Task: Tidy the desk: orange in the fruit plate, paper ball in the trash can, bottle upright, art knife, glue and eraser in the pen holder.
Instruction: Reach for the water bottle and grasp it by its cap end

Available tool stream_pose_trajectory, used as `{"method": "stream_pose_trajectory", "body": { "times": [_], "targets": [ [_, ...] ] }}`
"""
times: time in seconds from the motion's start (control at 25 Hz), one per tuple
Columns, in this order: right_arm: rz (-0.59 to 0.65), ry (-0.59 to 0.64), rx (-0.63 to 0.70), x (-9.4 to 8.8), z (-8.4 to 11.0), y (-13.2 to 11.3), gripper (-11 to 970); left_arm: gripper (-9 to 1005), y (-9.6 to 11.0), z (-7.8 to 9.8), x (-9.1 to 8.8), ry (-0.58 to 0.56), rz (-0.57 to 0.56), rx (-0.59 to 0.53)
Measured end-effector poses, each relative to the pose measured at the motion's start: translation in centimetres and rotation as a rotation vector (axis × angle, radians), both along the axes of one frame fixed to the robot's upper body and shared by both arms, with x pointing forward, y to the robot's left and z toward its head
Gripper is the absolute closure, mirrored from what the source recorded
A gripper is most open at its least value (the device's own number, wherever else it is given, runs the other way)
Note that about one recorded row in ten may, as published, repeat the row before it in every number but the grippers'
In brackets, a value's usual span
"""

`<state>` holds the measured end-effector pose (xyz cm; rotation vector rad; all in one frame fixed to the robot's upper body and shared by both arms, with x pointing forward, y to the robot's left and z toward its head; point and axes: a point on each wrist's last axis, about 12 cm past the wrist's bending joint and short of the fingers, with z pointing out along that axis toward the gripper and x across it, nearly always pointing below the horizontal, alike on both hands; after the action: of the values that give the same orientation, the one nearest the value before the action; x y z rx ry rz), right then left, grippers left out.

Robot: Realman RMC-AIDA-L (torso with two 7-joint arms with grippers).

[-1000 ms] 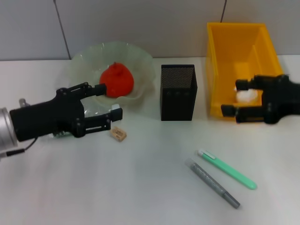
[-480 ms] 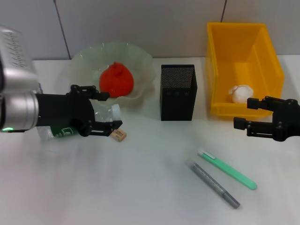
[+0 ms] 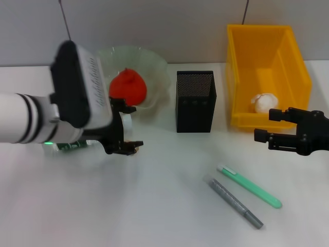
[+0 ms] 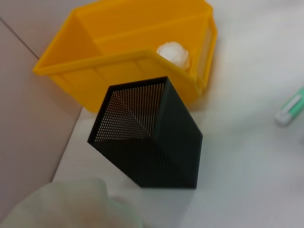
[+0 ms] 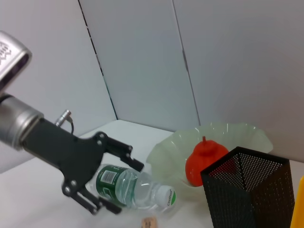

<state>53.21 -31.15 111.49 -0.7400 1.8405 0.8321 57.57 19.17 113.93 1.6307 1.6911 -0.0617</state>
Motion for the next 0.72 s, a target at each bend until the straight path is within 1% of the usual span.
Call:
{"method": "stream_pose_trajectory", "body": {
  "times": [0.08,0.2,0.4,0.64,0.72],
  "targets": [
    [-0.002,0.006,0.009,0.1,-0.1,0.1,121,214,-0.7,-0.3,0.1,-0.017,-0.001,0.037],
    [-0.001,0.014,0.017,0.1,-0.3,0.2,121,215,-1.1,-0.6,0.7,-0.039,0.033,0.091],
    [0.000,0.015,0.019,0.1,-0.4,0.2,121,214,-1.0,-0.7,1.2,-0.042,0.099,0.136],
    [-0.011,0.015,0.024,0.1,-0.5,0.0,121,215,-1.2,-1.0,1.0,-0.038,0.124,0.207],
    [-0.010,0.015,0.025,0.1,-0.5,0.0,121,215,-1.2,-0.9,1.0,-0.041,0.135,0.213]
  ]
}}
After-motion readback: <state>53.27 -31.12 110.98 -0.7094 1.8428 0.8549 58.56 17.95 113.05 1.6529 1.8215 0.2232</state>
